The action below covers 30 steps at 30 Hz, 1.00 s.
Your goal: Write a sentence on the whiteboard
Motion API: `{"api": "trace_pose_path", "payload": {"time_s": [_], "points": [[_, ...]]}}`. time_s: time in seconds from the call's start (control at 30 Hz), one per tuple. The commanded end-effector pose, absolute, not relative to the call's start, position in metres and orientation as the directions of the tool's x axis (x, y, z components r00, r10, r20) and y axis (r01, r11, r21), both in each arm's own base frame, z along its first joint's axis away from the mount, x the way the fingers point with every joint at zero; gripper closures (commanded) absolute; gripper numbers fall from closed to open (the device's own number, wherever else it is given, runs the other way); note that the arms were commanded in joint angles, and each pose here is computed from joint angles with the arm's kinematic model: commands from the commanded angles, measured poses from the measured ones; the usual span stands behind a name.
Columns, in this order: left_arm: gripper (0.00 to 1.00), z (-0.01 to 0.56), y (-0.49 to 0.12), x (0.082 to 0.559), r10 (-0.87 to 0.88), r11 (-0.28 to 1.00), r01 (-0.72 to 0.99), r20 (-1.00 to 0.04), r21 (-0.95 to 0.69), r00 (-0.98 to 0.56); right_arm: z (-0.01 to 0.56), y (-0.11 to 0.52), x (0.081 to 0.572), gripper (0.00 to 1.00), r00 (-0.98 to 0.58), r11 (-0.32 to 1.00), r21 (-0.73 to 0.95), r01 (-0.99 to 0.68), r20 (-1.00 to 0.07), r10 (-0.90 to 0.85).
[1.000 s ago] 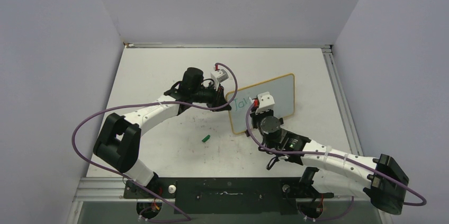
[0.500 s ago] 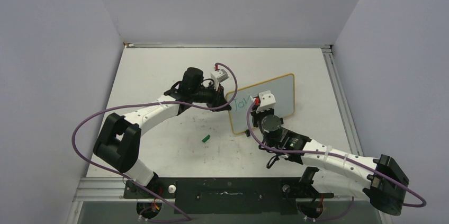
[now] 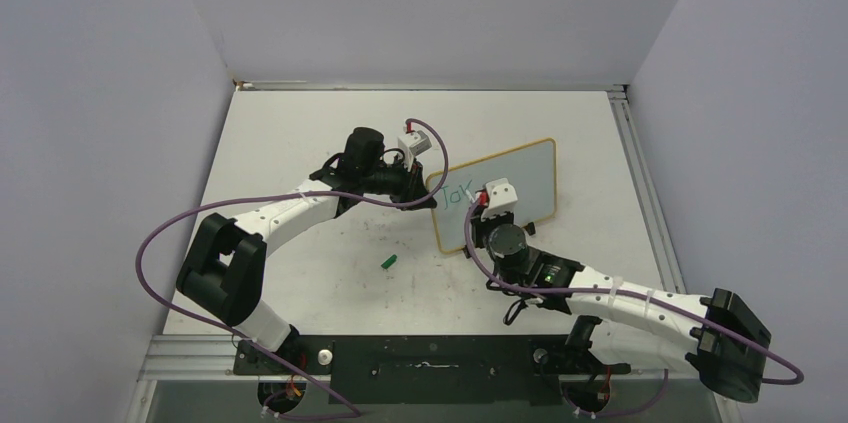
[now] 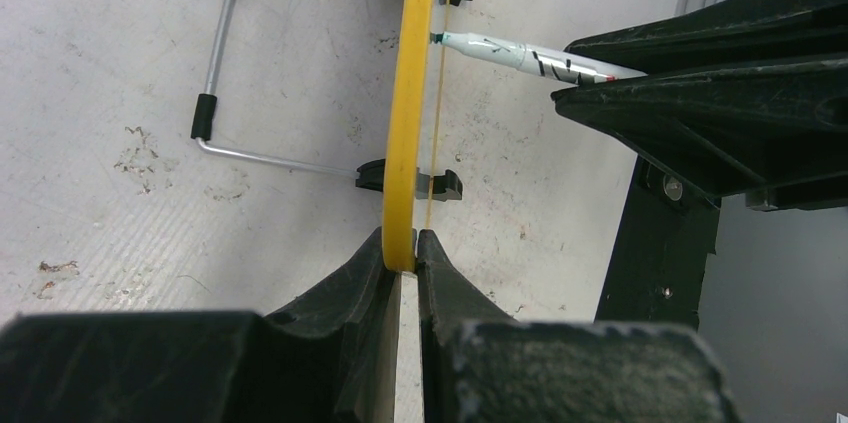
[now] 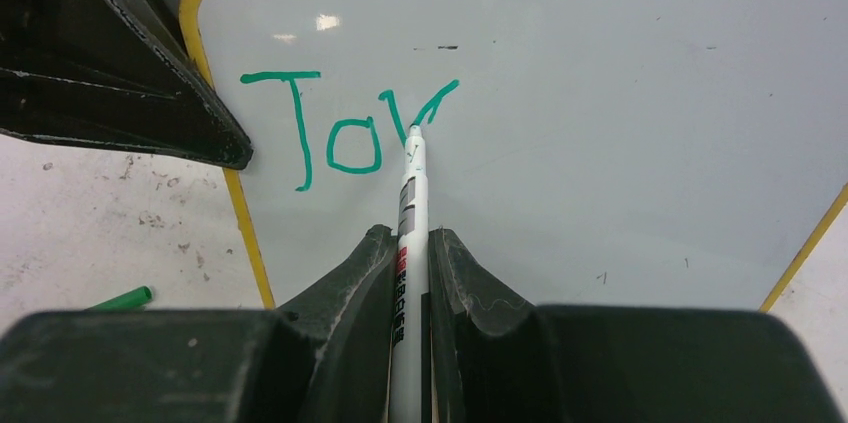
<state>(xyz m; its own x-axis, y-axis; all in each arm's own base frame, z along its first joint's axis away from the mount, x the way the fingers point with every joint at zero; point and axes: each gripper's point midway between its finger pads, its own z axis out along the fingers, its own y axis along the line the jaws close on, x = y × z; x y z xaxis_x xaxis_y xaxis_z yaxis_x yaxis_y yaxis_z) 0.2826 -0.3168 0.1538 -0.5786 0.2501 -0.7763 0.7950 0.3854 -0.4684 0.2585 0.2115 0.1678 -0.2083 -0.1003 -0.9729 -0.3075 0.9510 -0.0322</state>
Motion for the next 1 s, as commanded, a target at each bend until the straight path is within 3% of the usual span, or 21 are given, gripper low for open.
{"api": "trace_pose_path", "payload": {"time_s": [0.0, 0.6, 0.97], "points": [[1.00, 0.168, -0.322, 0.272, 0.255, 0.329, 0.824, -0.797, -0.461, -0.548, 0.153, 0.215, 0.253, 0.95, -0.243, 0.947, -0.008, -0.321, -0.966, -0.091], [1.00, 0.168, -0.321, 0.272, 0.255, 0.331, 0.824, -0.797, -0.460, -0.547, 0.127, 0.235, 0.231, 0.95, -0.292, 0.925, -0.005, -0.381, -0.948, -0.125], [1.00, 0.169, -0.321, 0.272, 0.254, 0.331, 0.825, -0.799, -0.457, -0.545, 0.149, 0.248, 0.213, 0.95, -0.260, 0.900, 0.010, -0.437, -0.959, -0.116]]}}
